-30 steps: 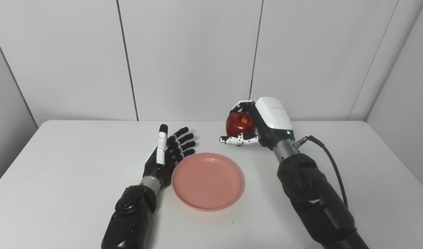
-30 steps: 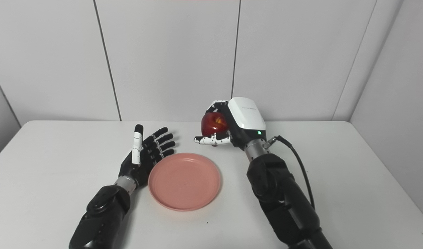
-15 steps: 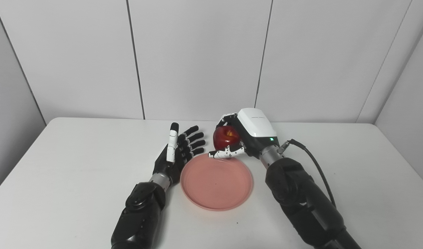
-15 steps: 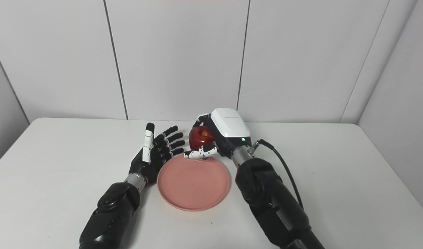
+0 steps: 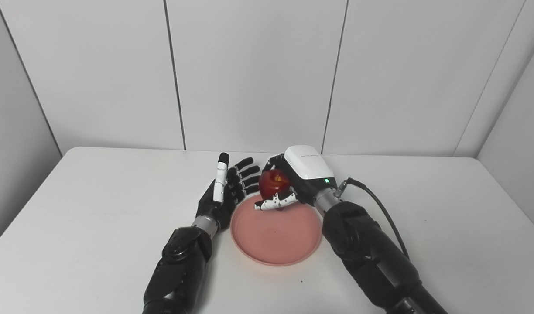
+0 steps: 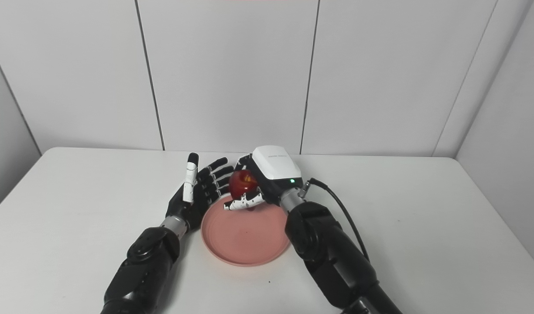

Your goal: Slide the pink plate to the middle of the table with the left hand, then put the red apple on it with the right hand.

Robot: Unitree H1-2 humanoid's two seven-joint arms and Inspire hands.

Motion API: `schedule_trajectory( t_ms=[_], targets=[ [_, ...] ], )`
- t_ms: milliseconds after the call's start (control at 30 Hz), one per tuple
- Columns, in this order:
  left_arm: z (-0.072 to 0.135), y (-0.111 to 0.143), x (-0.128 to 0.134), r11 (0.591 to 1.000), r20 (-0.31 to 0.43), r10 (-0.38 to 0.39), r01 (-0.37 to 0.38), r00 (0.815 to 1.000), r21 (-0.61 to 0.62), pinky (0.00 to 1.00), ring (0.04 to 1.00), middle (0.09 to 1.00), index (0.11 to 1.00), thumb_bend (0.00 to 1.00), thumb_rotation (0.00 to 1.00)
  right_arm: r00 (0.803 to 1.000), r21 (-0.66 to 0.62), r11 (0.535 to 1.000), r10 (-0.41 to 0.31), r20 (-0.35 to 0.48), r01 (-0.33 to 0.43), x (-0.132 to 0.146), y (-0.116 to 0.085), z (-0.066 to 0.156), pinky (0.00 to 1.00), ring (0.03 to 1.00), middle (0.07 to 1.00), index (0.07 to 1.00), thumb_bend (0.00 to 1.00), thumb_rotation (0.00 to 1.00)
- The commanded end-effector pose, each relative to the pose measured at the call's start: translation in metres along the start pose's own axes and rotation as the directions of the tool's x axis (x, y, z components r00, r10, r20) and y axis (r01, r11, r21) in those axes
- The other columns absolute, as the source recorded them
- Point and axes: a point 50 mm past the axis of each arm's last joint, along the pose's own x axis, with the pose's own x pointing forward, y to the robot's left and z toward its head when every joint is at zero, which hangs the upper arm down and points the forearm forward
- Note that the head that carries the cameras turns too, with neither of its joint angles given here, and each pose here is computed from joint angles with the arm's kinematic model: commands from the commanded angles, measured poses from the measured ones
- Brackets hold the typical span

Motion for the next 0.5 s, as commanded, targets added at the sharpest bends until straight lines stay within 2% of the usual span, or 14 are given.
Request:
schedule_trajectory(
  t_ms=[0, 367, 467],
  targets=[
    [-0.008, 0.003, -0.002, 1.000, -0.047, 0.016, -0.016, 0.999, 0.004, 0.79, 0.790, 0.822, 0.810, 0.91, 1.00, 0.992, -0.035, 0.995, -0.091, 0.090, 0.094, 0.010, -0.028, 0.014, 0.16, 0.224, 0.320, 0.494, 0.50, 0.16],
    [-0.010, 0.004, -0.002, 1.000, -0.047, 0.024, -0.024, 0.999, 0.005, 0.78, 0.790, 0.823, 0.812, 0.93, 1.00, 0.995, -0.010, 0.997, -0.069, 0.077, 0.070, 0.002, -0.014, 0.013, 0.13, 0.185, 0.272, 0.493, 0.50, 0.15],
    [-0.011, 0.004, -0.002, 1.000, -0.046, 0.025, -0.025, 0.999, 0.003, 0.78, 0.787, 0.823, 0.806, 0.92, 1.00, 0.995, -0.008, 0.998, -0.058, 0.076, 0.058, -0.003, -0.009, 0.010, 0.13, 0.192, 0.283, 0.493, 0.50, 0.16]
  ],
)
